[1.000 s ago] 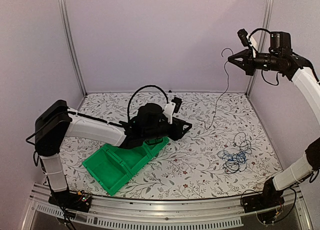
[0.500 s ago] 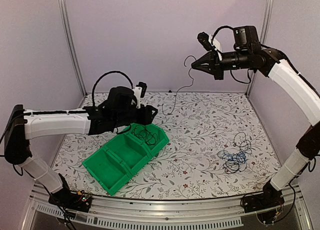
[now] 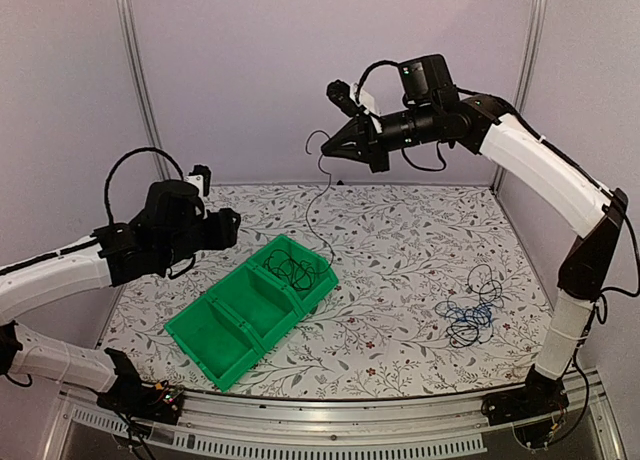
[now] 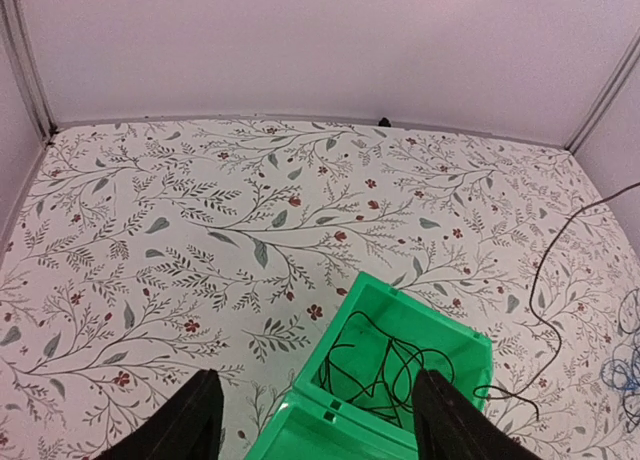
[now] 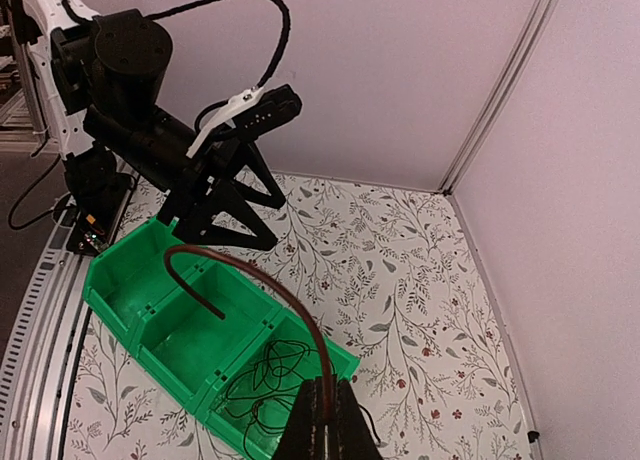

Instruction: Untangle the cables

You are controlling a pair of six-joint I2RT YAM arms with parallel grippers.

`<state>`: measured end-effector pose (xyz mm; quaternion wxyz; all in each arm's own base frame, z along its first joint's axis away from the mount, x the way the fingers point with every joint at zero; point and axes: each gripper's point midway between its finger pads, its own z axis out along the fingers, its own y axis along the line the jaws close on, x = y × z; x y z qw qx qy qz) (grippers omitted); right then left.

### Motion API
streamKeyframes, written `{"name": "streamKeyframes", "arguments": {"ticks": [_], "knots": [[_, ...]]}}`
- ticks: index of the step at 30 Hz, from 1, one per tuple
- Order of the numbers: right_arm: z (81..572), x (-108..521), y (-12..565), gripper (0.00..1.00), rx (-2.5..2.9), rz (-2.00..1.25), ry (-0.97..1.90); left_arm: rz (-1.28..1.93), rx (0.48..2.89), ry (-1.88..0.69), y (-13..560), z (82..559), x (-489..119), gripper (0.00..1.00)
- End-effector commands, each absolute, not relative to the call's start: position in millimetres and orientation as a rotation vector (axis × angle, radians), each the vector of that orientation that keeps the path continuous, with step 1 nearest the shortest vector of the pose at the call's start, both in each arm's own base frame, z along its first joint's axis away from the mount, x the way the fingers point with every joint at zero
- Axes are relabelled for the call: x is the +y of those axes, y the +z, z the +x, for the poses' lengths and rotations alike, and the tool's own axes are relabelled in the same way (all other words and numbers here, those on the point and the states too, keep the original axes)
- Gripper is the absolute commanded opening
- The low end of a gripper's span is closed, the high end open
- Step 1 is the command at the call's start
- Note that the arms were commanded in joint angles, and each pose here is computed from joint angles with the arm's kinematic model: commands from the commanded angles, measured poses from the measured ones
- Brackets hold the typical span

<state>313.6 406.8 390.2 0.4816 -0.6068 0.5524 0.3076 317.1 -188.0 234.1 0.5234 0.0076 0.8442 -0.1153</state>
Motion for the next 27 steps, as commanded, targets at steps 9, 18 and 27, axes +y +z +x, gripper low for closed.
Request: {"name": "streamKeyframes", "arguments": {"ticks": [9, 18, 27], "knots": [[316.1, 462.5, 326.0, 0.0, 1.425, -1.569, 0.806, -0.073, 2.012, -0.25, 223.3, 305.4, -153.0, 0.67], [314.0, 474.6, 242.3, 0.0, 1.581, -1.635, 0.919, -0.09, 2.012, -0.245, 216.8, 302.7, -145.6, 0.67], [305.1, 484.6, 160.2, 0.0, 1.749, -1.693, 1.018, -0.101, 2.027, -0.232, 207.2, 301.0, -140.1, 0.67]]}}
